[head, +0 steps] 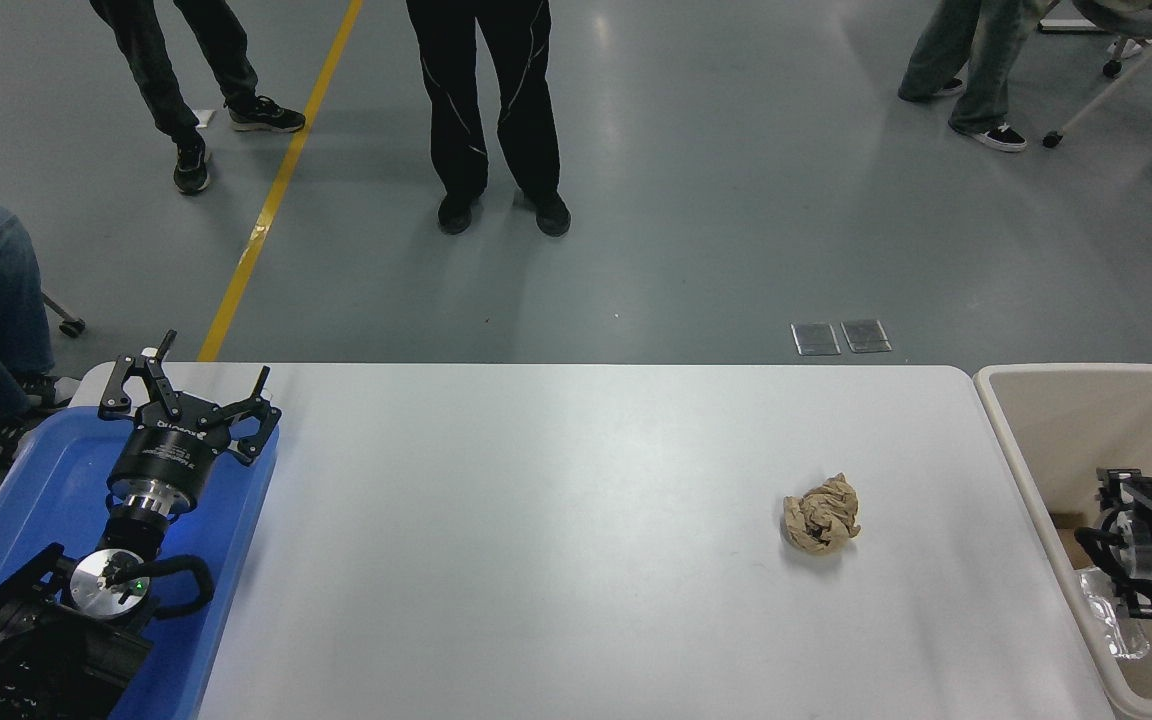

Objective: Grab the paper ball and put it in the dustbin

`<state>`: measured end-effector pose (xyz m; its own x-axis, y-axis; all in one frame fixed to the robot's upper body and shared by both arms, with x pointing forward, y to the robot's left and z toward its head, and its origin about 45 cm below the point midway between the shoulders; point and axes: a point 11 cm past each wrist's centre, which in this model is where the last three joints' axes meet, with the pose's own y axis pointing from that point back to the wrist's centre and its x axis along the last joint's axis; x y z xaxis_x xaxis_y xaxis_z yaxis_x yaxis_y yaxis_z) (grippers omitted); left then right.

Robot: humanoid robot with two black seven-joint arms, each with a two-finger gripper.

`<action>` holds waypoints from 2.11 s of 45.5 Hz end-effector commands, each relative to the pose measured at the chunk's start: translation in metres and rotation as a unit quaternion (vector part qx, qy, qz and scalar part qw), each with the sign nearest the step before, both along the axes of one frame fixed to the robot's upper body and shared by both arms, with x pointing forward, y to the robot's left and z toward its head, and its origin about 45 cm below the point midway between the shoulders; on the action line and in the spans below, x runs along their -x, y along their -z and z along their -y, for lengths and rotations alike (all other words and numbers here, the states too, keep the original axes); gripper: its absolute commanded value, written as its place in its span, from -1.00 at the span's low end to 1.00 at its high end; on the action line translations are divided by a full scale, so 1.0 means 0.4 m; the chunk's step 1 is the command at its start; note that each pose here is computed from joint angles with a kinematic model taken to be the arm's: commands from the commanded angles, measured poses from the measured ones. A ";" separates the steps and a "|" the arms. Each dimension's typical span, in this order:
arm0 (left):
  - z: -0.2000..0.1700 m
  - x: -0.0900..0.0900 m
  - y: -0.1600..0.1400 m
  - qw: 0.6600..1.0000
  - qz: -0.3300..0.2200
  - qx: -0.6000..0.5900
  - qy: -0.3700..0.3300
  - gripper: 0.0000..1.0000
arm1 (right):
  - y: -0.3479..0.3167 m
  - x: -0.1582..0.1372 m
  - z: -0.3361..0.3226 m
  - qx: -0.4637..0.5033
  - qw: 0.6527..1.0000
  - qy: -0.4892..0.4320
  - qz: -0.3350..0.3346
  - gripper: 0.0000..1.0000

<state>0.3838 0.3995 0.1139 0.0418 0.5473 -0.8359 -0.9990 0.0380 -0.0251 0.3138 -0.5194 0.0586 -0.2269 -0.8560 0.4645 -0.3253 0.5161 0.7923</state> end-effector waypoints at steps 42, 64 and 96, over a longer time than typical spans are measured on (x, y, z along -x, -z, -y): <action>0.001 0.000 0.001 1.000 -0.001 -0.001 0.001 0.99 | -0.009 -0.026 -0.020 -0.008 0.999 -0.037 -0.006 1.00; 0.003 -0.001 -0.001 1.000 -0.001 -0.003 0.005 0.99 | -0.308 -0.188 -0.077 0.008 0.956 -0.289 -0.057 1.00; 0.001 0.000 0.000 1.000 -0.002 -0.004 0.004 0.99 | -0.808 0.043 -0.579 -0.103 0.709 -0.669 -0.197 1.00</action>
